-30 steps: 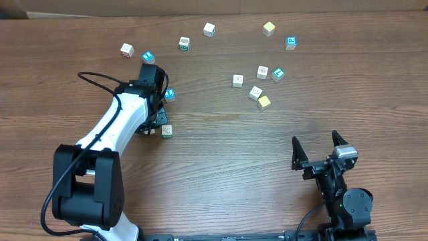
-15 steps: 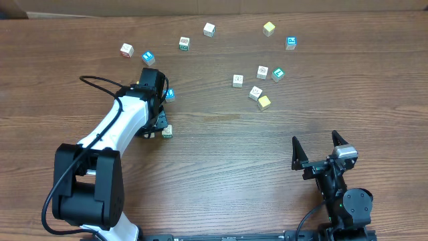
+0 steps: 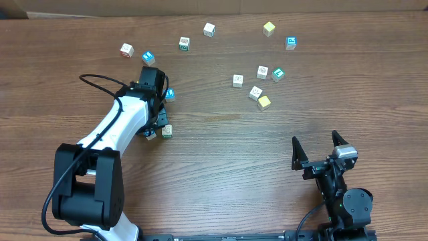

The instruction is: Form a horizontal line

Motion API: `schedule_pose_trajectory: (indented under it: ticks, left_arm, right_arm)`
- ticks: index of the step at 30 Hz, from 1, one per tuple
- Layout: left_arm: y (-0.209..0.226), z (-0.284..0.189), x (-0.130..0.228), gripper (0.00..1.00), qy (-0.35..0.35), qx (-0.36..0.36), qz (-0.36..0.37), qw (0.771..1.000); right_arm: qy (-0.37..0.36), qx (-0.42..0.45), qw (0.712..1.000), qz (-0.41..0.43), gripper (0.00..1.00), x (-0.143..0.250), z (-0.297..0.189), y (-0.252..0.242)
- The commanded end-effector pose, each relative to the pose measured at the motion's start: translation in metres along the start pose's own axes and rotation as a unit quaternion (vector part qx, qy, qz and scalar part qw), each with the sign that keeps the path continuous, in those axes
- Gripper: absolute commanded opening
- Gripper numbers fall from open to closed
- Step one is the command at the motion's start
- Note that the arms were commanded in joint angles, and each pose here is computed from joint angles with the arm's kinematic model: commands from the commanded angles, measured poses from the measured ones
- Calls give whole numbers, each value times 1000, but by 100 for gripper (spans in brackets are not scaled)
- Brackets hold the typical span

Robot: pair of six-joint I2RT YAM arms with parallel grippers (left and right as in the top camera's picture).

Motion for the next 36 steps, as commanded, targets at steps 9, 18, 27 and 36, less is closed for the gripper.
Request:
schedule_pose_trajectory:
  ticks: [9,18,27,36]
  left_arm:
    - [7,4,-10,9,-25,-25,-4,999]
    - [8,6,1,8,-5,-30,-10,999]
    - [7,11,10,9,7,-27,-25,999]
    - [-6,11,7,9,3,14,-28,1000]
  right_arm:
    - [-4,-2,1000,-3,100,1,0,0]
    - [-4,-2,1000,-3,100,1,0,0]
    - [-4,-2,1000,-3,100,1,0,0]
    - [-4,-2,1000,-3,100,1,0,0]
Point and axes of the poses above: each gripper's point midway between its finger pads, its own z axis out along the fingers, its own y axis along the line the jaws close on, x = y × z, the point moved 2 cm from there along -z, back along the fingers, and after that the axes turned 15 degrees about z, right-handed, at the moved point
